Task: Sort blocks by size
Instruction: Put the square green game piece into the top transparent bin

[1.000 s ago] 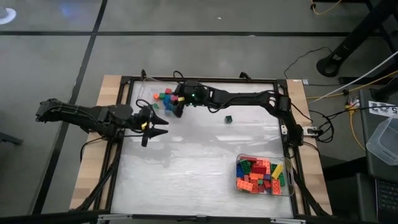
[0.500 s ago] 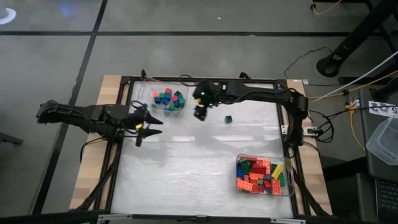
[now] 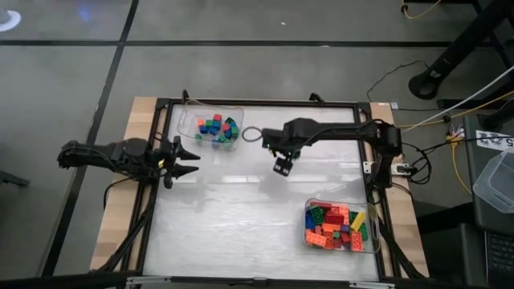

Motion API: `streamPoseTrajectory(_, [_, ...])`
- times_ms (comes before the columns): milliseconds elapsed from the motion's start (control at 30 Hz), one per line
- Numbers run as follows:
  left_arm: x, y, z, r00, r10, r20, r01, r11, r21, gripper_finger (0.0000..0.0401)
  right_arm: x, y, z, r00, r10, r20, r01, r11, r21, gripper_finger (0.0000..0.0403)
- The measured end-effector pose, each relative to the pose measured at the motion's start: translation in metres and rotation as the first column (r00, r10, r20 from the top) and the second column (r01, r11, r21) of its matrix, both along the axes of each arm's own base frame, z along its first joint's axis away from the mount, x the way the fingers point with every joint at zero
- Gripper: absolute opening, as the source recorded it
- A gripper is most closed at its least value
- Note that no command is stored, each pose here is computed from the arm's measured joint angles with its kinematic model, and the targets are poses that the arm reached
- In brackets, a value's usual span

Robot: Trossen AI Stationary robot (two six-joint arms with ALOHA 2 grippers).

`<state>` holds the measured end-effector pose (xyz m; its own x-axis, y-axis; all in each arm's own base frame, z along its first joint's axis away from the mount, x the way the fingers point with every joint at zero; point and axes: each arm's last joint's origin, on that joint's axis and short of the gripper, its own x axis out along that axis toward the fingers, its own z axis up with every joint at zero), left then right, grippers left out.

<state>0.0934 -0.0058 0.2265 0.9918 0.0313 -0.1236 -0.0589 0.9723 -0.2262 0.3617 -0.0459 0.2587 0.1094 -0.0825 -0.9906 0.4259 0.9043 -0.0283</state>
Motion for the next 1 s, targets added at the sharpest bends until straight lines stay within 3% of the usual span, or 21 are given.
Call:
streamPoseTrajectory(333, [-0.009,0.001,-0.02,0.998,-0.006,0.057,0.003,0.999,0.048,0.0182,-0.02,0.014,-0.051,0.984,0.041,-0.174,-0.043,0.999,-0.004,0.0275])
streamPoseTrajectory(433, [-0.01,0.001,-0.023,0.998,-0.009,0.062,0.005,0.997,0.071,0.0182,-0.026,0.013,-0.066,0.975,0.065,-0.211,-0.08,0.995,-0.066,0.0275])
streamPoseTrajectory(600, [-0.01,0.001,-0.026,0.998,-0.012,0.066,0.006,0.995,0.096,0.0182,-0.03,0.008,-0.073,0.936,0.196,-0.292,-0.258,0.947,-0.194,0.0275])
streamPoseTrajectory(700, [-0.008,0.001,-0.032,0.998,-0.012,0.053,0.007,0.996,0.093,0.0182,-0.03,0.001,-0.076,0.928,0.233,-0.289,-0.298,0.932,-0.205,0.0275])
streamPoseTrajectory(833, [-0.005,0.0,-0.04,0.998,-0.011,0.058,0.006,0.996,0.086,0.0182,-0.027,-0.013,-0.084,0.942,0.269,-0.199,-0.299,0.944,-0.138,0.0275])
streamPoseTrajectory(1000, [-0.004,0.0,-0.041,0.998,-0.011,0.059,0.006,0.996,0.085,0.0182,-0.03,-0.029,-0.091,0.957,0.235,-0.171,-0.257,0.959,-0.12,0.0275])
